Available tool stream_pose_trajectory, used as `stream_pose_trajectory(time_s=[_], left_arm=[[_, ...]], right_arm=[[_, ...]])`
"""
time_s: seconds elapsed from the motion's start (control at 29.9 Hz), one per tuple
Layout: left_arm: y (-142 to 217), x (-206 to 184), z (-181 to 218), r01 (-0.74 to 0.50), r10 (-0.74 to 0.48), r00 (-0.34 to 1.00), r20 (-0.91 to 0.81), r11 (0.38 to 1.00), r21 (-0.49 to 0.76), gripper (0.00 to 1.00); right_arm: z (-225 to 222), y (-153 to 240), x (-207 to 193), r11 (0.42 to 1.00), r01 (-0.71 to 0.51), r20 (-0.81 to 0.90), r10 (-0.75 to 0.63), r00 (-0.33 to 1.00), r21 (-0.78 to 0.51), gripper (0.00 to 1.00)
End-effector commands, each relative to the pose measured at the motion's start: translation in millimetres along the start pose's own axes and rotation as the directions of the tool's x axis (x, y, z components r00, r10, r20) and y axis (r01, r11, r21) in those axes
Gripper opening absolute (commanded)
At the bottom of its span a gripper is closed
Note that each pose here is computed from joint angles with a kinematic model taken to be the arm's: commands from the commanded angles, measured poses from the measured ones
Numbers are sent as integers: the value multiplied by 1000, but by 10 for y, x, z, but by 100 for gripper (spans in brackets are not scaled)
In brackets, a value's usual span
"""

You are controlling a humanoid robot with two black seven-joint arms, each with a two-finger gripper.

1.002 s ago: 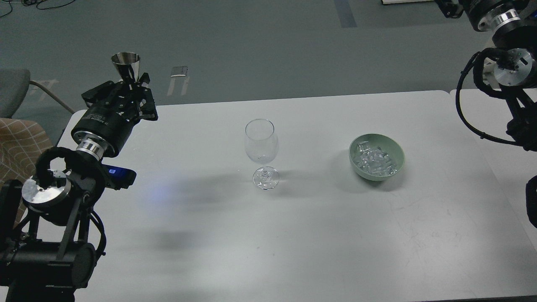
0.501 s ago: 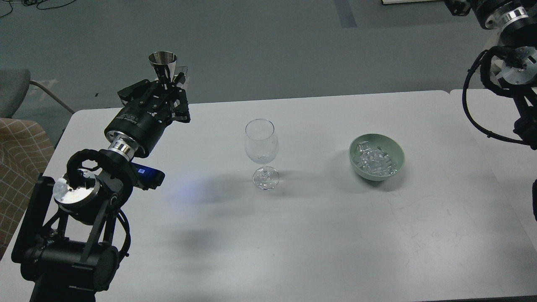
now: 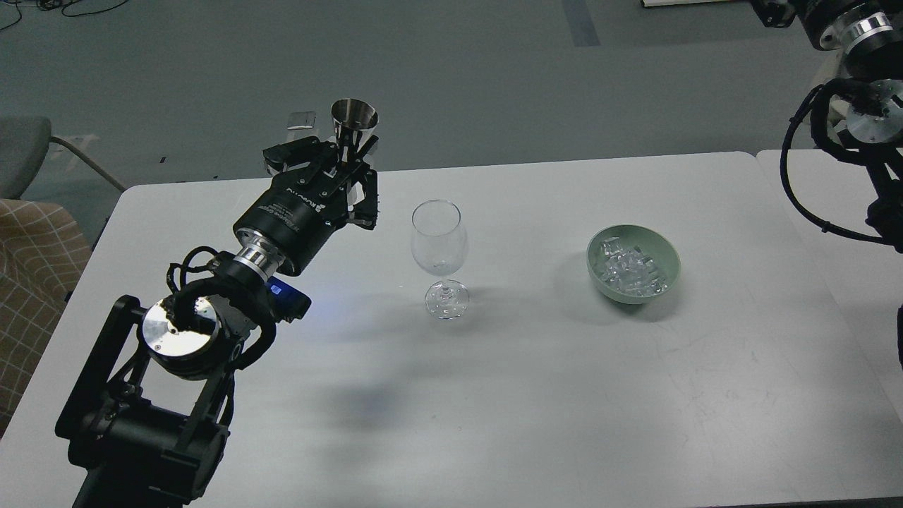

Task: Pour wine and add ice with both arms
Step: 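Lift the jigger with the left gripper and carry it toward the wine glass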

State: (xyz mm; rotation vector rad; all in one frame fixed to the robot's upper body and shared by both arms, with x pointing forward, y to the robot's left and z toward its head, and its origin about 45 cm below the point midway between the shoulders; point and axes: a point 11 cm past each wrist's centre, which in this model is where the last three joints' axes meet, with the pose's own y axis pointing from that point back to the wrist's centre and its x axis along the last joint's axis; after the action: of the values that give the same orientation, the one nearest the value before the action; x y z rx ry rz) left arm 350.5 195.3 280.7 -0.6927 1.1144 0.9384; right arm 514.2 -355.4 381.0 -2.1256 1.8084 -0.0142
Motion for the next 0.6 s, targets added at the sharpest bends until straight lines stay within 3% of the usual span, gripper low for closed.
stream_pose_trajectory(time_s=[0.0,0.3,0.57], left_arm=[[-8,24,-9,-6,6,1000,6,1000,6,0],[-93,278,41,-98,97,988,121,995,-1,0],[-155,202,-1,-79,73,970,230,997,15,0]], right_arm=[[-10,-4,0,1000,-1,0,1,1000,2,100],[-39,7,35,1000,-4,-7,4,1000,4,100],[-46,5,26,1000,-2,-5,2,1000,7,100]])
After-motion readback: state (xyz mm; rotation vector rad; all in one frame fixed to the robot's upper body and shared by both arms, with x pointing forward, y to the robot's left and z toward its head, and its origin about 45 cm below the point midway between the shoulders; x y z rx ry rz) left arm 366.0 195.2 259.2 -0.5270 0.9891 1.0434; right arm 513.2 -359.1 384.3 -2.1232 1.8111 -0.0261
